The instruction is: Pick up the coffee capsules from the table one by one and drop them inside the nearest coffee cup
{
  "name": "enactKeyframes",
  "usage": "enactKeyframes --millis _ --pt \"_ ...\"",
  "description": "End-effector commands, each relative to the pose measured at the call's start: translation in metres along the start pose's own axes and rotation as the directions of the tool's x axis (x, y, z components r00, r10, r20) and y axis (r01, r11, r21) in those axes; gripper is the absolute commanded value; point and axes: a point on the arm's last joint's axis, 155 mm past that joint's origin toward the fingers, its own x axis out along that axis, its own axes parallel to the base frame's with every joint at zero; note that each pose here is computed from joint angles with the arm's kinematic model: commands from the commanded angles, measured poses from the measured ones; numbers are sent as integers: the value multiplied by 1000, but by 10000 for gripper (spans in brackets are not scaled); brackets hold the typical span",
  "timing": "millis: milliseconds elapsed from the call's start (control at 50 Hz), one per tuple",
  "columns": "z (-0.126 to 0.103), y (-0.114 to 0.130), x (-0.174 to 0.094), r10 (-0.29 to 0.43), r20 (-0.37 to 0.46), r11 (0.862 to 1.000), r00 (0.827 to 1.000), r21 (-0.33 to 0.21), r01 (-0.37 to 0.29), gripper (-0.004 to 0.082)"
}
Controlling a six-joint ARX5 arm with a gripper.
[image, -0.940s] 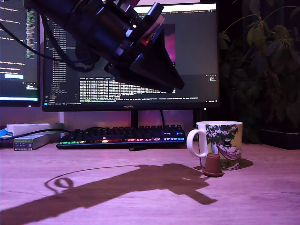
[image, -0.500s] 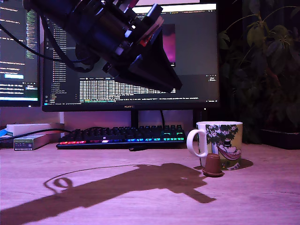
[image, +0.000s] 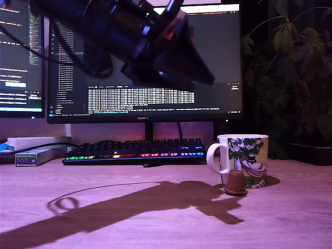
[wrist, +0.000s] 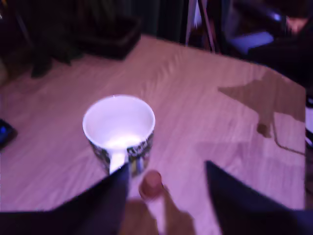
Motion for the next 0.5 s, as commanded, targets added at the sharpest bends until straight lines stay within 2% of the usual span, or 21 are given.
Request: enactKeyframes --millis 0,260,480 --pt "-15 -4 1 -6 5 1000 1000 3 6 523" --pt "-36 -6 -8 18 112 999 994 36 -23 523" --pt "-64 -3 -16 59 100 998 993 1 -59 522"
